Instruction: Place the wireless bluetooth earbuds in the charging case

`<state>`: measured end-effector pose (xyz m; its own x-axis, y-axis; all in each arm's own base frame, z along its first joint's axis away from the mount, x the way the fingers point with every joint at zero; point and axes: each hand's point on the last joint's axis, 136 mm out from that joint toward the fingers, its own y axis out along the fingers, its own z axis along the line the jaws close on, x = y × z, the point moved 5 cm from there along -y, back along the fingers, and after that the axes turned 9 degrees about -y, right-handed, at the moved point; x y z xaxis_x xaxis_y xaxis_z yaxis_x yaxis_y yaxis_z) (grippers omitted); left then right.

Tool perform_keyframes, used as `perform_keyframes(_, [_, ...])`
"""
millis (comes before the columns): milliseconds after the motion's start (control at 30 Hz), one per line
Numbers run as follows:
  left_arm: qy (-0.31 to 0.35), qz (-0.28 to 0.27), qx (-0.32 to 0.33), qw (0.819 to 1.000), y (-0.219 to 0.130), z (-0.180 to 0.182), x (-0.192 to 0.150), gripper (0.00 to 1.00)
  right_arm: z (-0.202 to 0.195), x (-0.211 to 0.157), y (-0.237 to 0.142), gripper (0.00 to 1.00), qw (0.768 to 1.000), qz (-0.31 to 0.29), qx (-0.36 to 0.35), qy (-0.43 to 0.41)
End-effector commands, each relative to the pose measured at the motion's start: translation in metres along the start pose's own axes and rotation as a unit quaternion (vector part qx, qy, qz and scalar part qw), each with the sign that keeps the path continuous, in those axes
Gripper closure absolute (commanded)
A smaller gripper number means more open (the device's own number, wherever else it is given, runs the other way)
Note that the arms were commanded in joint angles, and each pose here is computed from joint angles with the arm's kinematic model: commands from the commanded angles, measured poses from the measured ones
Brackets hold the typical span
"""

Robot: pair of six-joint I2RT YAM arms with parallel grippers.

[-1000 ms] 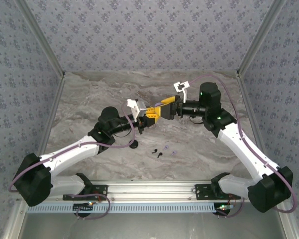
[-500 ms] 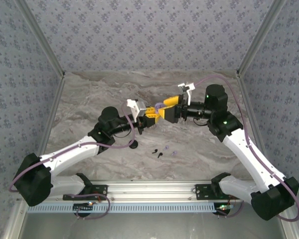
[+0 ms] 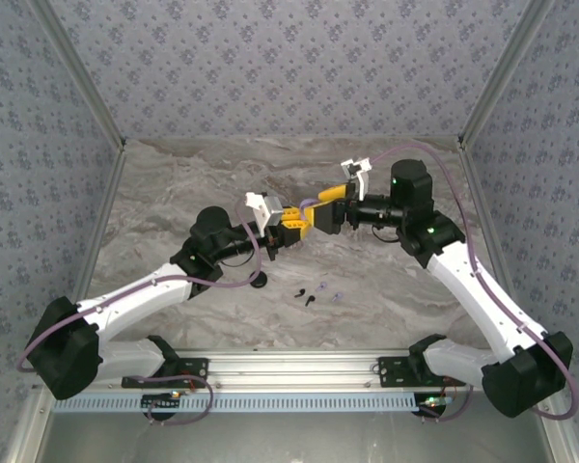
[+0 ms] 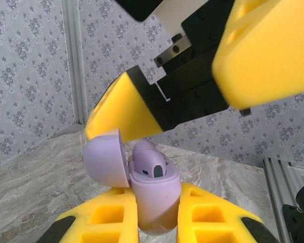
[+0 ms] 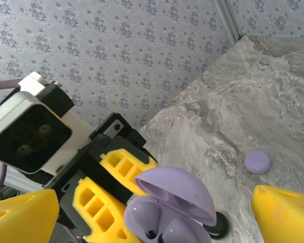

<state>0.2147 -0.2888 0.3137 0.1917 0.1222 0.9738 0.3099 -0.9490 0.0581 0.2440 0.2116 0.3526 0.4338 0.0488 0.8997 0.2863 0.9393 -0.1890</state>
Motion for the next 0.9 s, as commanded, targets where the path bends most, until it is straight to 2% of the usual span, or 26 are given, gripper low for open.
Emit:
perform_keyframes(0, [0.017,-0.022,-0.016,0.999,-0.003,-0.009,0.016,1.0,0.012,0.013,0.002,0.01,0.999,-0.009,0.03,-0.021])
perform_keyframes(267, [0.018,-0.024,-0.014,0.999,-0.004,-0.009,0.017,1.0,0.041,0.021,-0.008,0.1,0.994,-0.029,0.094,-0.045])
perform_keyframes(600, [0.018,-0.027,-0.007,0.999,-0.006,-0.009,0.017,1.0,0.052,0.006,-0.018,0.23,0.994,-0.007,0.098,-0.049])
perform_keyframes(733, [0.016,-0.025,-0.001,1.0,-0.006,-0.007,0.015,1.0,0.042,0.0,-0.021,0.21,0.998,0.0,0.049,-0.045])
perform_keyframes(767, [0.015,-0.023,0.003,1.0,-0.006,-0.005,0.014,1.0,0.038,0.001,-0.024,0.18,0.999,-0.003,0.025,-0.047])
perform_keyframes(800, [0.014,-0.021,0.007,1.0,-0.006,-0.004,0.012,1.0,0.033,0.002,-0.026,0.16,0.999,-0.005,-0.005,-0.051])
perform_keyframes(867, [0.004,-0.009,0.027,1.0,-0.005,0.002,0.009,1.0,0.013,0.001,-0.035,0.12,0.993,0.0,-0.108,-0.056])
